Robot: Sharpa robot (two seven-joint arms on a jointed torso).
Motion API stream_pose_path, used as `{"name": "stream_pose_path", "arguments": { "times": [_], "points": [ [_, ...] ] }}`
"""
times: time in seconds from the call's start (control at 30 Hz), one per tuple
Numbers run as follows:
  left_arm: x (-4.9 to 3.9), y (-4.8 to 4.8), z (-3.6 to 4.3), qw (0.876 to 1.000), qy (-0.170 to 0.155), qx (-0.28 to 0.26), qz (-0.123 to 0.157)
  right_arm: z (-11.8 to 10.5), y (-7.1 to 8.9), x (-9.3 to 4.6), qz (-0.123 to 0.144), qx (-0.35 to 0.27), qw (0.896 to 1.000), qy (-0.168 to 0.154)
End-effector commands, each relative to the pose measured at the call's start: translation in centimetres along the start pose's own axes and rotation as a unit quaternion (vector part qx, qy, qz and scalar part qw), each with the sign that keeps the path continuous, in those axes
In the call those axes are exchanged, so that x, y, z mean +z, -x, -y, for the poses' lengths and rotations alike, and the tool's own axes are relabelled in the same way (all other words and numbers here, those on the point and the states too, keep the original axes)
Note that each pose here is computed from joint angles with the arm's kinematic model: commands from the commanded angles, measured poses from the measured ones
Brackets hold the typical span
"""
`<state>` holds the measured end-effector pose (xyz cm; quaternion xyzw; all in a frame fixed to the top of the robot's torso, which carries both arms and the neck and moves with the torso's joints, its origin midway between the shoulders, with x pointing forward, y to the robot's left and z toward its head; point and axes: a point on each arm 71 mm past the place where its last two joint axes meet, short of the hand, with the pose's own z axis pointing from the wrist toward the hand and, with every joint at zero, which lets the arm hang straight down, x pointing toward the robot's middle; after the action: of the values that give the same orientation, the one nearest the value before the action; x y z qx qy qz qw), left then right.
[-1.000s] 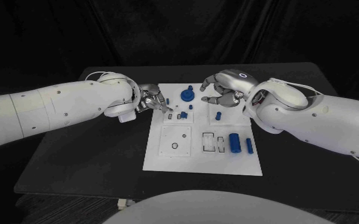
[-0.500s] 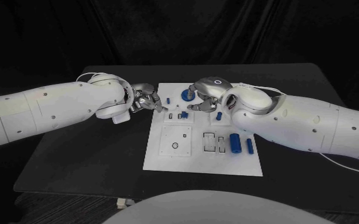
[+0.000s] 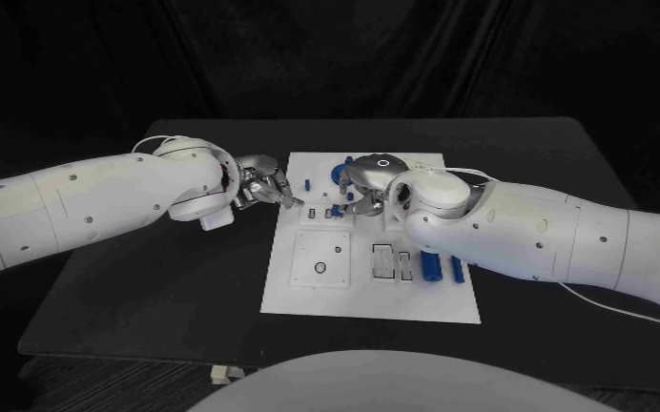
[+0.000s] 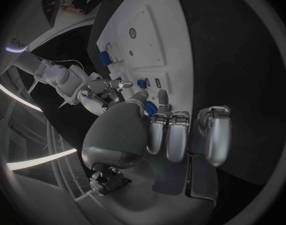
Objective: Assemble the parts on the task board
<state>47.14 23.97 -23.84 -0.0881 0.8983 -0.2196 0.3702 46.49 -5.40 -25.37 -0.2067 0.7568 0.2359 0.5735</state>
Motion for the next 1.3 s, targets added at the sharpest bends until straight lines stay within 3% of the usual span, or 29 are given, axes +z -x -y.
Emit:
{"name": "stream_pose_path", "arguments": {
  "times": [0.03, 0.93, 1.3],
  "points": [
    [0.02, -0.02, 0.32, 1.000, -0.011, 0.001, -0.010, 0.2, -0.5, 0.1, -0.009, -0.010, 1.000, -0.015],
    [0.67, -0.05, 0.73, 1.000, -0.016, 0.008, -0.023, -0.7, -2.6, 0.8, -0.010, 0.007, 1.000, 0.010],
    [0.85, -0.12, 0.99, 0.999, -0.021, 0.010, -0.027, -0.7, -2.7, 0.8, 0.004, 0.022, 0.999, 0.028]
  ]
}}
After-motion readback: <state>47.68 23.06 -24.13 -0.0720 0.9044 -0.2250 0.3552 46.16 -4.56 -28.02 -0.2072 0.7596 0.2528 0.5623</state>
